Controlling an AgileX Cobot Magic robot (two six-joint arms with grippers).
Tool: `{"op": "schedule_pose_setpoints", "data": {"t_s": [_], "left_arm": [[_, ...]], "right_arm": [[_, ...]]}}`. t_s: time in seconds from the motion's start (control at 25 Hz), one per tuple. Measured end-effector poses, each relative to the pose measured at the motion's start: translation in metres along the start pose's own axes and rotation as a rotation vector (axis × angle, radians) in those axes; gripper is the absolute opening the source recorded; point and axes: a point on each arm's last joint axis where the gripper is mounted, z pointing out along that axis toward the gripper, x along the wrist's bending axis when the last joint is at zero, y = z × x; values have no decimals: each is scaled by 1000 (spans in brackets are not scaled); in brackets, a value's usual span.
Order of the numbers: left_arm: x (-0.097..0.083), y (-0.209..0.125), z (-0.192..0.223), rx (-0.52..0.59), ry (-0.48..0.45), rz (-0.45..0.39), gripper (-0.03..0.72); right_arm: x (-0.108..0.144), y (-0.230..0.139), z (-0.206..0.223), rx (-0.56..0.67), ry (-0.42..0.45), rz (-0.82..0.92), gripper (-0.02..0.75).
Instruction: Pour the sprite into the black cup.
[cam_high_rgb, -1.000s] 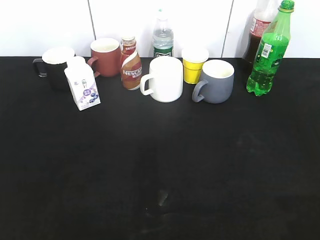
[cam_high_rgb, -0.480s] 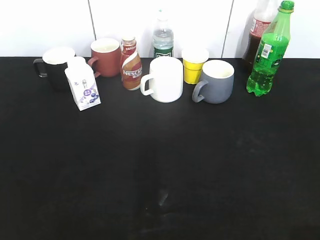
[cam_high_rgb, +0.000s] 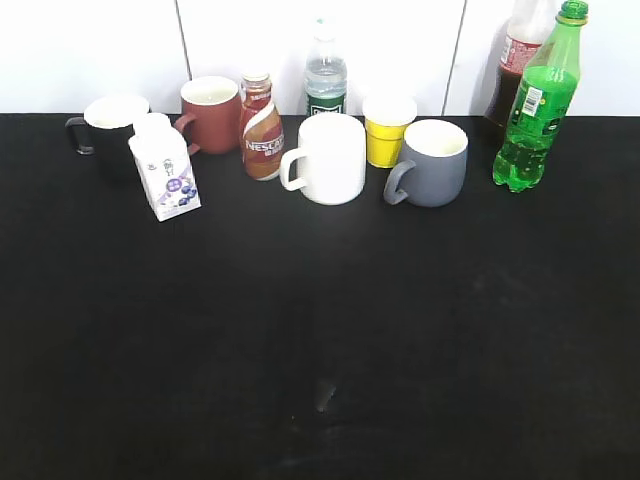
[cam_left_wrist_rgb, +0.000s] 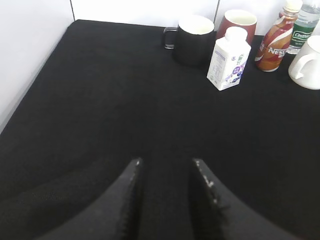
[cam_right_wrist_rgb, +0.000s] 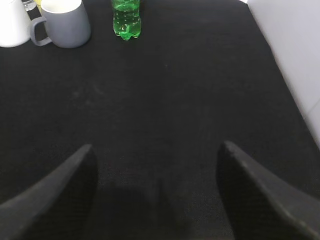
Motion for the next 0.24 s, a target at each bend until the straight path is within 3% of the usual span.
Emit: {"op": "schedule_pose_setpoints", "data": {"t_s": [0.24], "left_arm": [[0,0,0,0,0,0,239]], "right_arm": [[0,0,0,0,0,0,555]]}}
